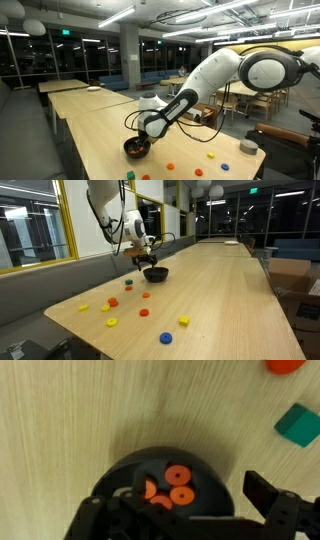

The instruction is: Pick up some of the orange objects from the table and put them in the bowl

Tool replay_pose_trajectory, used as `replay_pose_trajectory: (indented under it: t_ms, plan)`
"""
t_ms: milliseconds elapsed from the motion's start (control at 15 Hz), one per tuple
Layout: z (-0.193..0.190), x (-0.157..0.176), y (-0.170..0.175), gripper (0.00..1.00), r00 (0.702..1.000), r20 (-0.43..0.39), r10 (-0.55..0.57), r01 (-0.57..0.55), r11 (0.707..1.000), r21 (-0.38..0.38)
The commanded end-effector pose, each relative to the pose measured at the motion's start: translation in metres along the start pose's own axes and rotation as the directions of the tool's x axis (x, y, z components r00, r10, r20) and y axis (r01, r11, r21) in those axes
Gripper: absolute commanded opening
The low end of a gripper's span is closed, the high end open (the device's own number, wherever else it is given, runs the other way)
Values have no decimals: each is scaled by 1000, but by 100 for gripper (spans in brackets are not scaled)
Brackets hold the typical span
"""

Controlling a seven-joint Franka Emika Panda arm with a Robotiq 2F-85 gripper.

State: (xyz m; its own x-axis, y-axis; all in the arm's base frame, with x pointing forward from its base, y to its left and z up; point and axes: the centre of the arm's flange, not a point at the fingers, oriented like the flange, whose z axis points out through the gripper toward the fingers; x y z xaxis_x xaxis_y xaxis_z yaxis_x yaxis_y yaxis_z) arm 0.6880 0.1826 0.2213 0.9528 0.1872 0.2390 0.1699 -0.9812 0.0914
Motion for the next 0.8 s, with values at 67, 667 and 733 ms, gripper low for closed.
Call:
replay_pose_trajectory:
  t_ms: [67, 667, 733]
  plan:
    - [-12, -30, -17, 100, 986, 145, -80, 63, 991, 121]
    - [20, -65, -42, 100, 947, 257, -191, 117, 953, 278]
    - [24, -68, -45, 100, 946, 261, -191, 118, 955, 271]
